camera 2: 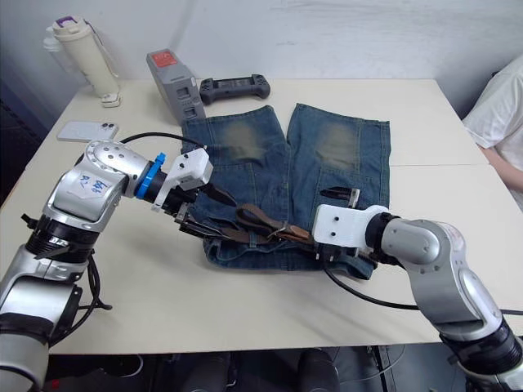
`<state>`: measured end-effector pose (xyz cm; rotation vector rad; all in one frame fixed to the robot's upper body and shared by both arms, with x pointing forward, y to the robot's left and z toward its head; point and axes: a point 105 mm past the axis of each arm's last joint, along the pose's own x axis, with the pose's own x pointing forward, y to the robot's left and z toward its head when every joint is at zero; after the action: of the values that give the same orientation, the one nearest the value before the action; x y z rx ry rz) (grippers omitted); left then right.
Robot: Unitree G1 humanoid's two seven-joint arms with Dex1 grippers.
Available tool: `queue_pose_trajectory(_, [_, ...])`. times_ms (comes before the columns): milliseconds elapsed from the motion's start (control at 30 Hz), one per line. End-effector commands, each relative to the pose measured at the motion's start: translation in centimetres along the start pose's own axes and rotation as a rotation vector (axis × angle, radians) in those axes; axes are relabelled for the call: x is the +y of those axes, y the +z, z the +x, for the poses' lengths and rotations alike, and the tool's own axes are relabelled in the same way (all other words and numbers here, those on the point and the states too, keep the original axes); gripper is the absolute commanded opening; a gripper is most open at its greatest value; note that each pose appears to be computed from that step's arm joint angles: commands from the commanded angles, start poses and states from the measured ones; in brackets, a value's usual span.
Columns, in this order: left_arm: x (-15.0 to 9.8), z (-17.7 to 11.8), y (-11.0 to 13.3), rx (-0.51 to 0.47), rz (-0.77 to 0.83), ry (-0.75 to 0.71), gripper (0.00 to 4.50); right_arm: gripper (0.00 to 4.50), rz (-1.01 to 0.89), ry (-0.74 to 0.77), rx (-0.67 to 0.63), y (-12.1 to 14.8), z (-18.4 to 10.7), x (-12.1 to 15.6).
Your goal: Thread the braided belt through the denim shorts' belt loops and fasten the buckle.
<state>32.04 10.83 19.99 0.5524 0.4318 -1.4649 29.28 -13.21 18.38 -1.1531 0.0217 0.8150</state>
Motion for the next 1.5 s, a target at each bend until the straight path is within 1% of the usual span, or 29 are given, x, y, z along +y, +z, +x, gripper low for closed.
queue_pose_trajectory(33, [-0.5, -0.8, 0.8, -0.037, 0.001, 0.011, 4.50, 4.45, -0.038, -0.038, -0.027, 0.8, -0.5, -1.1])
queue_pose_trajectory(200, [-0.4, -1.1, 0.5, -0.030, -0.011, 0.030, 4.50, 4.45, -0.039, -0.021, -0.043, 1.0, -0.8, -1.1])
queue_pose_trajectory(300, [-0.5, -0.8, 0.7, -0.039, -0.004, 0.025, 4.50, 4.45, -0.051, -0.015, -0.030, 0.5, -0.6, -0.9])
queue_pose_trajectory(400, [-0.9, -0.5, 1.2, -0.055, 0.006, 0.006, 4.50, 4.45, -0.063, 0.008, -0.030, 0.2, 0.1, 0.0])
queue_pose_trajectory(567, [-1.0, -0.5, 1.3, -0.053, 0.011, 0.012, 4.50, 4.45, -0.089, 0.026, -0.022, -0.7, 1.2, 0.9])
queue_pose_trajectory(900, [-1.2, -0.7, 1.1, -0.044, 0.006, 0.011, 4.50, 4.45, -0.094, 0.052, -0.077, 0.1, 2.7, 2.1])
queue_pose_trajectory(1300, [-1.2, -0.5, 1.0, -0.048, -0.001, 0.009, 4.50, 4.45, -0.061, 0.003, -0.093, 0.2, 2.4, 2.2])
queue_pose_trajectory(1400, [-1.1, -0.4, 0.9, -0.044, -0.006, 0.006, 4.50, 3.70, -0.080, -0.009, -0.121, 0.7, 2.4, 2.5])
queue_pose_trajectory(1433, [-1.1, -0.4, 0.9, -0.044, -0.006, 0.005, 4.50, 3.15, -0.085, -0.011, -0.127, 0.8, 2.4, 2.6])
queue_pose_trajectory(1500, [-1.0, -0.4, 1.0, -0.045, -0.006, 0.004, 4.50, 2.22, -0.093, -0.020, -0.135, 0.9, 2.5, 2.8])
